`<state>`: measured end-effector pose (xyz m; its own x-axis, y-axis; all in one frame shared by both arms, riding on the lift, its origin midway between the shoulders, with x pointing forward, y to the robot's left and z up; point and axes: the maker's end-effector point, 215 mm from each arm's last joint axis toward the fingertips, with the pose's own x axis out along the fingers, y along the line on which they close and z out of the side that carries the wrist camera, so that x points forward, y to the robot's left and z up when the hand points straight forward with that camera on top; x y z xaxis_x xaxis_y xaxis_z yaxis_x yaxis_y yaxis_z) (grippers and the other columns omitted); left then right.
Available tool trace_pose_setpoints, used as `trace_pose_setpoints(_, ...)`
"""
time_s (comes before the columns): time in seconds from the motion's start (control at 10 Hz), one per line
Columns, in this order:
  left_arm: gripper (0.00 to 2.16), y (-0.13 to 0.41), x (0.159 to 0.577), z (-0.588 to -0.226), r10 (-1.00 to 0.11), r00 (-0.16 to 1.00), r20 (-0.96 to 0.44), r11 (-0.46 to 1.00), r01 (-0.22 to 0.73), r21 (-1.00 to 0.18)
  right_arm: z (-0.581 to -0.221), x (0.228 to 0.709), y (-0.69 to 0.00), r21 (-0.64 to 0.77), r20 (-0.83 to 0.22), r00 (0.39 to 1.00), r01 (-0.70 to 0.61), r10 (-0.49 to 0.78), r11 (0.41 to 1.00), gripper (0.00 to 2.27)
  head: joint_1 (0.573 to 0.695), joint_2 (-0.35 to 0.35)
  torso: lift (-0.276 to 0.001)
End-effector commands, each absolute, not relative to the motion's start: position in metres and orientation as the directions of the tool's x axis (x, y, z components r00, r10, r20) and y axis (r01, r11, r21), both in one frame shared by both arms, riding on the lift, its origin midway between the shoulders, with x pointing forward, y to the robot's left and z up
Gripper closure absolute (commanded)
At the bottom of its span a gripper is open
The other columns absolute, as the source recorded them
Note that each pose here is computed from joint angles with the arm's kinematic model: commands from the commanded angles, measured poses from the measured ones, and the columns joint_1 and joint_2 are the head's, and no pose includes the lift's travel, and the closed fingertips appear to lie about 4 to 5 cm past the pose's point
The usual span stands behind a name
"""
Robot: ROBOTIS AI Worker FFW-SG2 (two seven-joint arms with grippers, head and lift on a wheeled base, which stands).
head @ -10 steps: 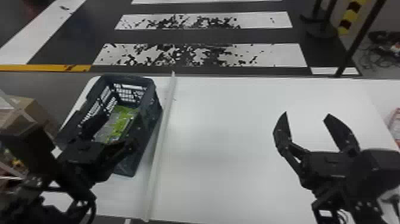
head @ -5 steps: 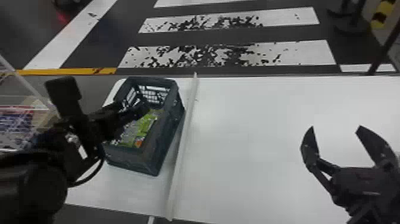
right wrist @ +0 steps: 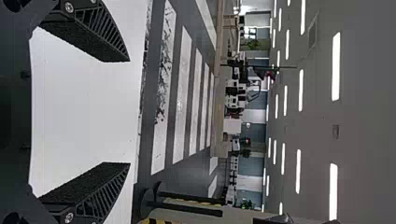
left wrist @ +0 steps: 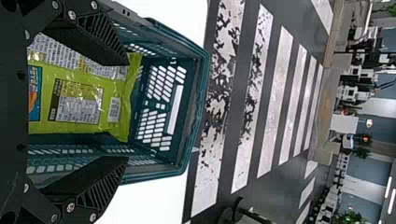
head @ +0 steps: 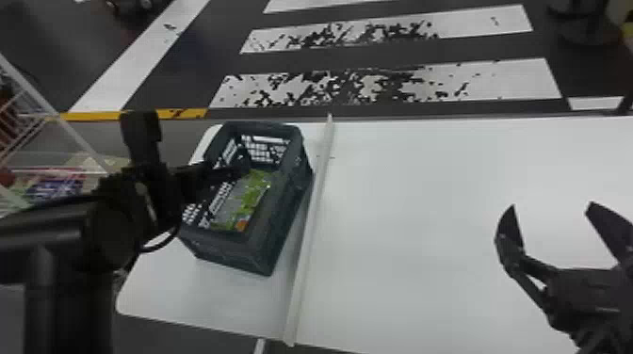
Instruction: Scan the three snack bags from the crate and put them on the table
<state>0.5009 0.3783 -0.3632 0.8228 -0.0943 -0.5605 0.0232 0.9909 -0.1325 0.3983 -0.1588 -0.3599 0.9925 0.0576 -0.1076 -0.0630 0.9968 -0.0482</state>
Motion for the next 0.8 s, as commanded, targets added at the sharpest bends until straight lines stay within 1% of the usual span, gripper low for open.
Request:
trace_pose_setpoints(0.0,0.18,0.387,0.503,-0.373,-0.082,0.804,-0.590,0.993,0.016,-0.116,-0.361,0.401,-0.153,-0.044,-0.108,0.992,-0.073,0.068,0.996,0.09,0.695,0.266,-0.094)
trace_pose_setpoints(0.3,0.20,0.380,0.514,-0.398,-0.100,0.735,-0.670,0.994,0.042,-0.102,-0.368,0.404,-0.156,-0.057,-0.116,0.990,-0.082,0.075,0.995,0.09,0.695,0.279,-0.094)
trace_pose_setpoints(0.4,0.21,0.379,0.521,-0.405,-0.082,0.717,-0.692,0.996,0.040,-0.076,-0.367,0.404,-0.157,-0.060,-0.114,0.990,-0.085,0.078,0.995,0.09,0.695,0.271,-0.094)
trace_pose_setpoints(0.5,0.21,0.377,0.521,-0.415,-0.073,0.676,-0.733,0.997,0.032,-0.070,-0.367,0.403,-0.158,-0.059,-0.113,0.990,-0.088,0.081,0.994,0.09,0.695,0.267,-0.094)
trace_pose_setpoints(0.7,0.21,0.383,0.521,-0.424,-0.070,0.627,-0.776,0.997,0.017,-0.076,-0.367,0.401,-0.158,-0.059,-0.111,0.990,-0.091,0.084,0.994,0.09,0.695,0.259,-0.094)
